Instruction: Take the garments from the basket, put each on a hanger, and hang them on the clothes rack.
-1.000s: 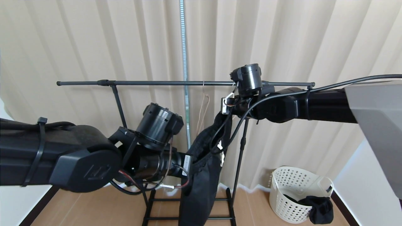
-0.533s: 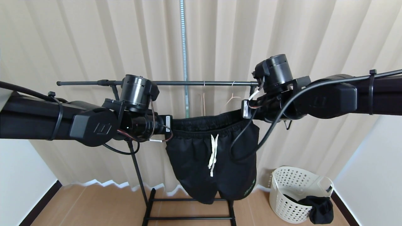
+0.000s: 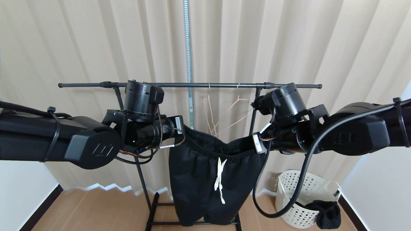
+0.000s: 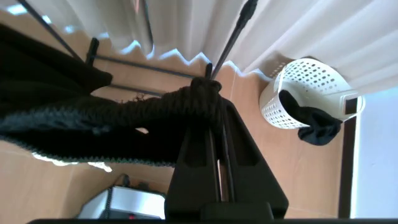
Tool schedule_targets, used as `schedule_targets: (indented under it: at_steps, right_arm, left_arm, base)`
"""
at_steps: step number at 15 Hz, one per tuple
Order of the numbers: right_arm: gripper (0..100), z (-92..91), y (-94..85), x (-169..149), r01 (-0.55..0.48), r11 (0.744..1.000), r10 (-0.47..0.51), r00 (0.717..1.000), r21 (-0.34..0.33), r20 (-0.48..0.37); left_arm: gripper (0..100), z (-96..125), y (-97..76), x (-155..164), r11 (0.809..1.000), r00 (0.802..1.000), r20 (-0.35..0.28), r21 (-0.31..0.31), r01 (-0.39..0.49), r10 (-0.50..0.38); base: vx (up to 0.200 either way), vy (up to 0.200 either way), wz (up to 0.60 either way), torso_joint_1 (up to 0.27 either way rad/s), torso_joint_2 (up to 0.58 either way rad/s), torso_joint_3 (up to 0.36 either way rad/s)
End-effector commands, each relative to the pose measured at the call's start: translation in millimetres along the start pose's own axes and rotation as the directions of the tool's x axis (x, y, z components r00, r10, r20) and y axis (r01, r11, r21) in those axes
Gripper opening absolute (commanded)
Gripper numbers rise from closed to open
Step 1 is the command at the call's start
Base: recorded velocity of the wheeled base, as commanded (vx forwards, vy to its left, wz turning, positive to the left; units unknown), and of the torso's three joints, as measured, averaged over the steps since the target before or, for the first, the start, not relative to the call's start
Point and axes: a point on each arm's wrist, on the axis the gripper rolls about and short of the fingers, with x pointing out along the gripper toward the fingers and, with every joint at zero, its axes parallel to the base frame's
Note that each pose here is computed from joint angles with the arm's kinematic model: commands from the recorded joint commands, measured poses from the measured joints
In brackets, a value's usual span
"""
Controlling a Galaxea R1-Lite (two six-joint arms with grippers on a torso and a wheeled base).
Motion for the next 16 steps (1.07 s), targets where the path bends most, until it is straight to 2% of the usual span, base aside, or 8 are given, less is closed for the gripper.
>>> schedule_targets:
  at_steps: [1, 4, 5, 7, 9, 12, 13, 16]
  right_arm:
    - [0, -15.5, 3.4, 7.2, -0.006, 0.999, 0.005, 1.000, -0.050, -0.005]
    - [0, -19.0, 3.4, 8.9, -0.008, 0.997, 0.007, 1.000, -0.075, -0.003]
    - [100, -20.9, 3.2, 9.5, -0.010, 0.996, 0.009, 1.000, -0.086, -0.009]
    - [100, -25.2, 1.0, 11.5, -0.012, 0.991, 0.008, 1.000, -0.130, -0.027]
    - [100, -30.7, -3.7, 14.1, -0.059, 0.984, 0.049, 0.997, -0.168, -0.061]
    - [100, -44.2, -6.4, 13.7, -0.124, 0.961, 0.102, 0.990, -0.246, -0.101]
    - [100, -55.2, -7.1, 15.7, -0.156, 0.939, 0.133, 0.987, -0.306, -0.093]
    - [100, -79.2, -7.0, 23.6, -0.230, 0.879, 0.220, 0.973, -0.418, -0.072]
  left_arm:
    - [0, 0.9, -5.6, -6.8, 1.000, 1.000, 0.009, -0.008, 0.019, -0.019]
    - [0, -0.8, -11.0, -8.3, 1.000, 1.000, 0.019, -0.005, 0.008, -0.008]
    - [0, -1.7, -11.7, -8.5, 1.000, 1.000, 0.018, -0.001, 0.005, -0.005]
    - [0, -2.1, -11.5, -8.4, 1.000, 1.000, 0.017, -0.002, 0.003, -0.003]
    - [0, -0.9, -11.5, -10.3, 1.000, 1.000, 0.023, -0.005, 0.003, -0.003]
    - [0, 3.0, -12.9, -13.3, 0.999, 0.999, 0.049, -0.033, -0.012, 0.013]
    - [0, 7.1, -14.0, -14.8, 0.998, 0.998, 0.067, -0.053, -0.015, 0.019]
    - [0, 9.1, -14.6, -16.0, 0.998, 0.997, 0.074, -0.066, -0.012, 0.017]
  base:
    - [0.000, 0.000, 0.00, 0.000, 0.00, 0.000]
    - [0.000, 0.000, 0.00, 0.000, 0.00, 0.000]
    - [0.000, 0.000, 0.00, 0.000, 0.00, 0.000]
    - [0.000, 0.000, 0.00, 0.000, 0.00, 0.000]
    - [0.000, 0.000, 0.00, 0.000, 0.00, 0.000]
    - [0.000, 0.000, 0.00, 0.000, 0.00, 0.000]
    - [0.000, 0.000, 0.00, 0.000, 0.00, 0.000]
    - [0.000, 0.000, 0.00, 0.000, 0.00, 0.000]
